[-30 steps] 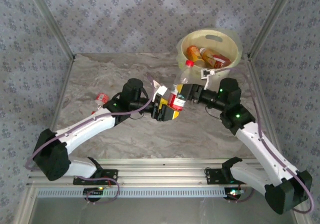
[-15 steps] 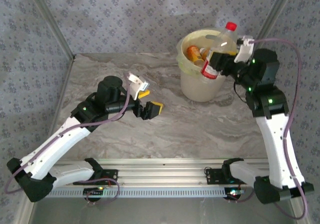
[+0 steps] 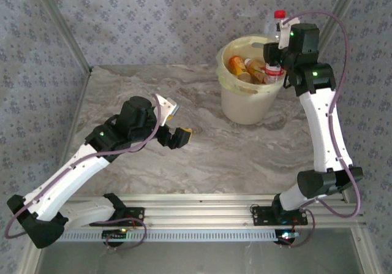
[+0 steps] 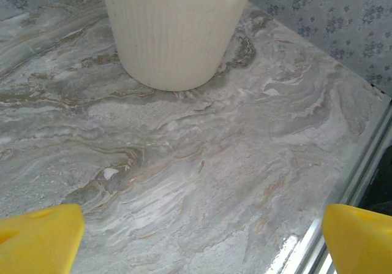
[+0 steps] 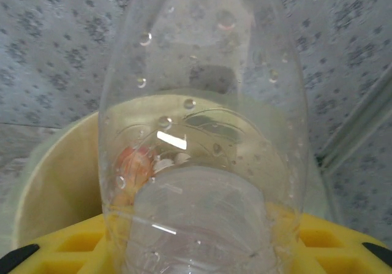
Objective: Put the plastic bottles in the bin
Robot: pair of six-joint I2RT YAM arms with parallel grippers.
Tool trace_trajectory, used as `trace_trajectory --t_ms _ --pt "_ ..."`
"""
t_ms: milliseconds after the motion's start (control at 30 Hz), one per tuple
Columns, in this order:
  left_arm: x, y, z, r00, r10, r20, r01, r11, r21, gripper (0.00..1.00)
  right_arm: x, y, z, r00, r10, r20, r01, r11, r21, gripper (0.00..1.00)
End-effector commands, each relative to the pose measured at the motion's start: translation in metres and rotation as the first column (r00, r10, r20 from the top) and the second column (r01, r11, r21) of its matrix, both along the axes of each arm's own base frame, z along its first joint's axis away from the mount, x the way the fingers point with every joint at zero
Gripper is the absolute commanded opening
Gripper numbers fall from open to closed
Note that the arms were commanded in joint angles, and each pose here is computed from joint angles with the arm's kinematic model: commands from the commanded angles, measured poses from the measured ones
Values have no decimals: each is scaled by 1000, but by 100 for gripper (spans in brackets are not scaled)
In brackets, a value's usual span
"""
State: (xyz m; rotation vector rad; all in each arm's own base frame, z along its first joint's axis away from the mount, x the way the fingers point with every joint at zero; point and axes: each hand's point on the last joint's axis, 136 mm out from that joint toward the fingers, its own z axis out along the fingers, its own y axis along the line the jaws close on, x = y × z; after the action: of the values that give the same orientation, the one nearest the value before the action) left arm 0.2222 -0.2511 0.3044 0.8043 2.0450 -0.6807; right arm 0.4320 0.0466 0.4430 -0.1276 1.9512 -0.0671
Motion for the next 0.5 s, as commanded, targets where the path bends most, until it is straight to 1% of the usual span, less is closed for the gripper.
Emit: trace_trajectory --t_ms 0,67,167,233,267,367,467 --pt "3 6 2 1000 13 19 -14 1000 18 100 3 -12 15 999 -33 23 35 992 -121 50" --pt "4 7 0 1000 20 16 -20 1000 22 99 7 -11 18 999 -36 39 41 991 -128 50" --pt "6 7 -1 1000 25 15 -26 1000 18 100 17 -8 23 996 -29 85 38 994 -105 50" --pt "6 7 -1 1000 27 11 -27 1000 15 100 28 -8 22 994 -43 97 55 991 -121 50" --pt "5 7 -2 1000 26 8 -26 1000 15 100 33 -6 20 994 -45 95 60 985 -162 50" --pt "3 9 -2 1000 30 4 -30 999 14 100 48 -11 12 993 -96 71 114 941 -319 49" --pt "2 14 -3 999 44 9 -44 999 13 100 57 -17 1 992 -119 44 127 923 -363 49"
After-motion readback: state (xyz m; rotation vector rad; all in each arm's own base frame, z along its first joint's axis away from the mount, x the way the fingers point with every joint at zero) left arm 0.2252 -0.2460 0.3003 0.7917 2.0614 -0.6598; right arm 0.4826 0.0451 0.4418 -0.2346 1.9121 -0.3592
